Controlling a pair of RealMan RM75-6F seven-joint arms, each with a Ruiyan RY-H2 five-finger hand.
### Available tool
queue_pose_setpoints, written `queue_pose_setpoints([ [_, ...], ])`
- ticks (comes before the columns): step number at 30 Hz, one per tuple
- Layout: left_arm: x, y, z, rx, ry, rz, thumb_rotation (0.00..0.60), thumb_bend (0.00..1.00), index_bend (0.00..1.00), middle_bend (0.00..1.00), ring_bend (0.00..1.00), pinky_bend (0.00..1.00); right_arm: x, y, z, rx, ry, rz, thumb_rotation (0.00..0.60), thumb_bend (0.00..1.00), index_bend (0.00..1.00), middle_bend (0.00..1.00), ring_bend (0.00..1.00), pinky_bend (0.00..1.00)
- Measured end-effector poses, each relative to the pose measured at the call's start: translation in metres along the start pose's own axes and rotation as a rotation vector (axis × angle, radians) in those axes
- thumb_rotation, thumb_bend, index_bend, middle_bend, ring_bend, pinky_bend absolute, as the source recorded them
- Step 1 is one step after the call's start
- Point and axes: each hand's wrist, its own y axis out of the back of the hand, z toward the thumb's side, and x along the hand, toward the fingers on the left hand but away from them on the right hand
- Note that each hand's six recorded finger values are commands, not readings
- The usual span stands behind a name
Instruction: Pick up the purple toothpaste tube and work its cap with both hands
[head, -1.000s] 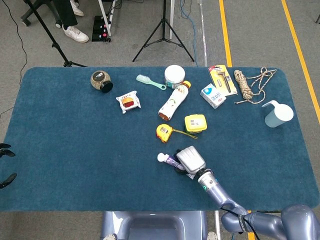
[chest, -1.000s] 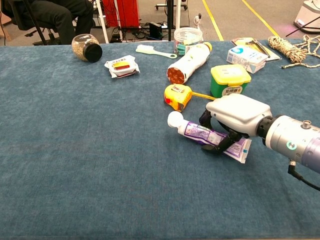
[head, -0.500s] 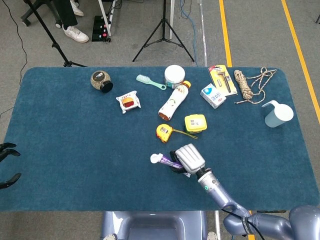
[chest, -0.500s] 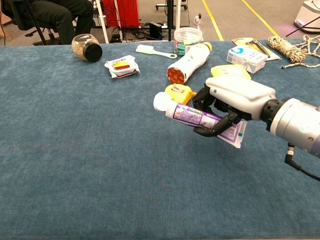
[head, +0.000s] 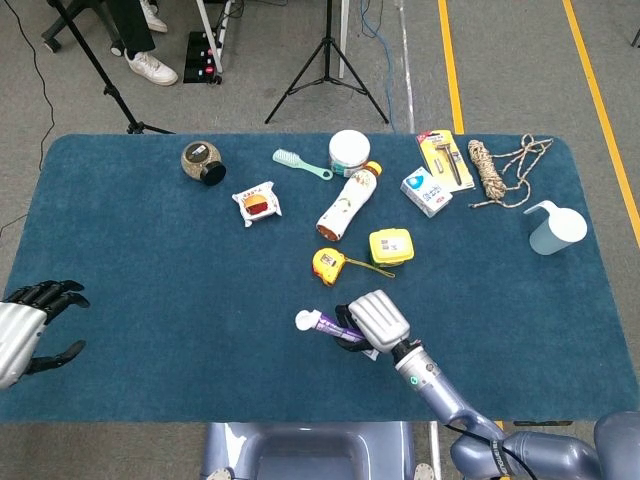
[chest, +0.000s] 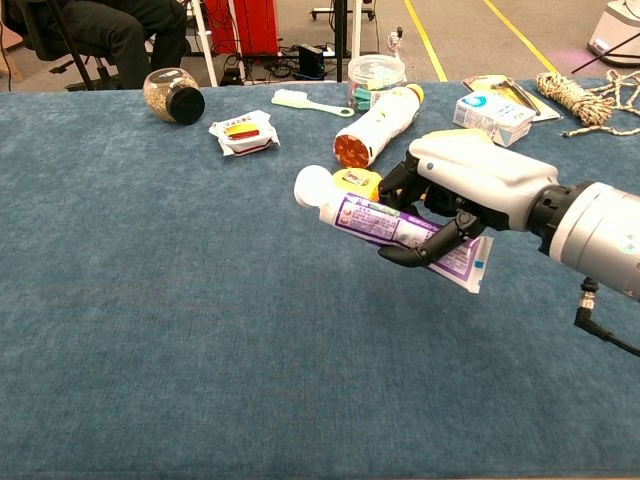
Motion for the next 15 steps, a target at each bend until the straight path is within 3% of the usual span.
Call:
queue_pose_setpoints([
  [7, 0.023, -0.007, 0.036, -0.034, -0.082, -0.062, 0.572, 0.22, 0.35, 0.28, 0.24, 0.31, 0.002, 0.002, 0.013, 0.009, 0.014, 0.004, 0.570, 0.39, 0.84, 0.89, 1.00, 1.00],
  [15, 0.056, -0.012, 0.086, -0.043, -0.158, -0.128, 0.423, 0.22, 0.29, 0.28, 0.22, 0.31, 0.002, 0.003, 0.023, 0.008, 0.010, 0.001, 0.578, 0.39, 0.85, 0.90, 1.00, 1.00],
])
